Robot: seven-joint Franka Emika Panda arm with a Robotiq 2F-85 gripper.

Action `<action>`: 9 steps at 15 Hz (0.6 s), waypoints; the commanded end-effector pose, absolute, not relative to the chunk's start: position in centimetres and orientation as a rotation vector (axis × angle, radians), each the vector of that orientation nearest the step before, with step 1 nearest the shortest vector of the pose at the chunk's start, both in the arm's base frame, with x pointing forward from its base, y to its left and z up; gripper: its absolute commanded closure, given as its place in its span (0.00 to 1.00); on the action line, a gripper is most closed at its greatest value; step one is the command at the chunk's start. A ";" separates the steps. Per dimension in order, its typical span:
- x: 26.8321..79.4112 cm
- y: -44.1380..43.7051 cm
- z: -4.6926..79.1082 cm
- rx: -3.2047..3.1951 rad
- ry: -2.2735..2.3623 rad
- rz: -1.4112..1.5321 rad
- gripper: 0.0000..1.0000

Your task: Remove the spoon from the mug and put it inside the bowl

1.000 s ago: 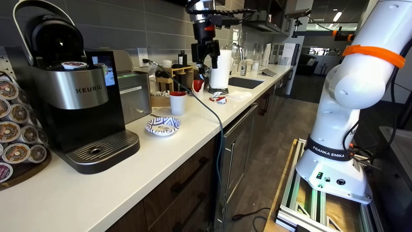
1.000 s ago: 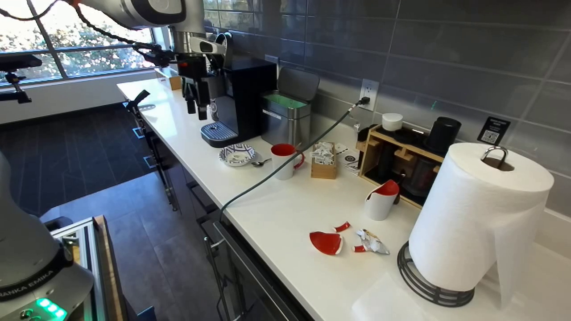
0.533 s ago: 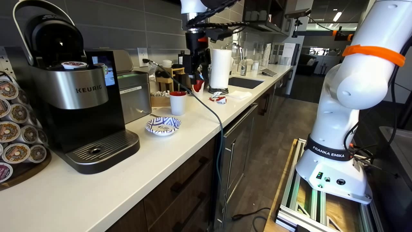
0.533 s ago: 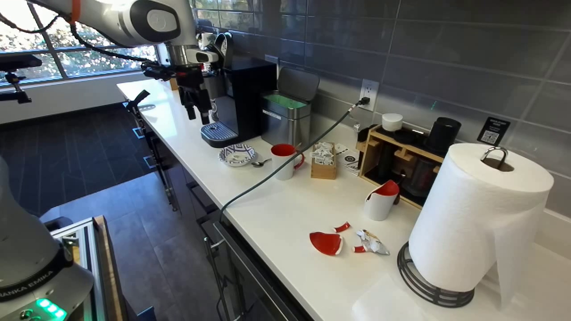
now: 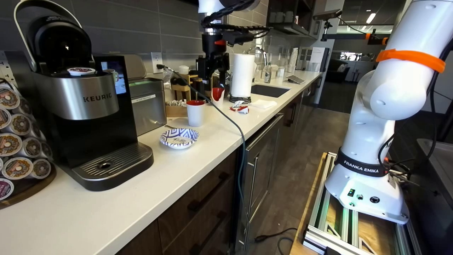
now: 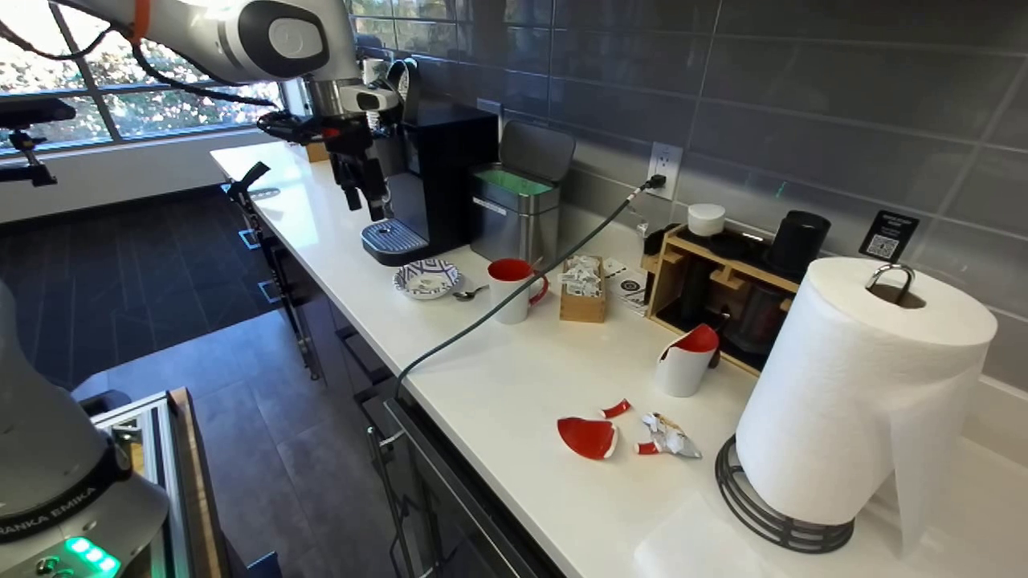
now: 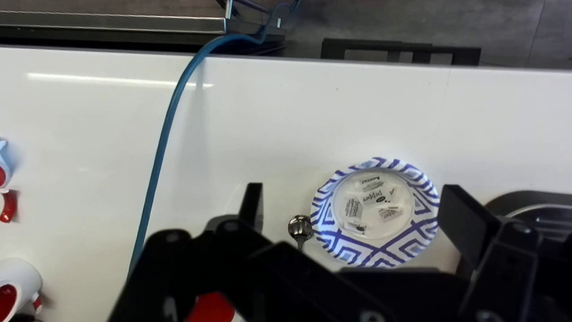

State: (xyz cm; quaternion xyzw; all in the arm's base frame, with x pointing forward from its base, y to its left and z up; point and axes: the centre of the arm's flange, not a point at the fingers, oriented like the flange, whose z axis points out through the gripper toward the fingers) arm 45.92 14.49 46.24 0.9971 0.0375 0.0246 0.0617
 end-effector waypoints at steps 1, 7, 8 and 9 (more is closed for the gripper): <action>49.2 11.8 43.9 3.074 -0.138 0.174 0.00; 53.9 4.5 40.7 3.025 -0.550 0.276 0.00; 54.8 4.1 40.5 3.016 -0.632 0.296 0.00; 55.5 3.6 40.2 2.997 -0.703 0.313 0.00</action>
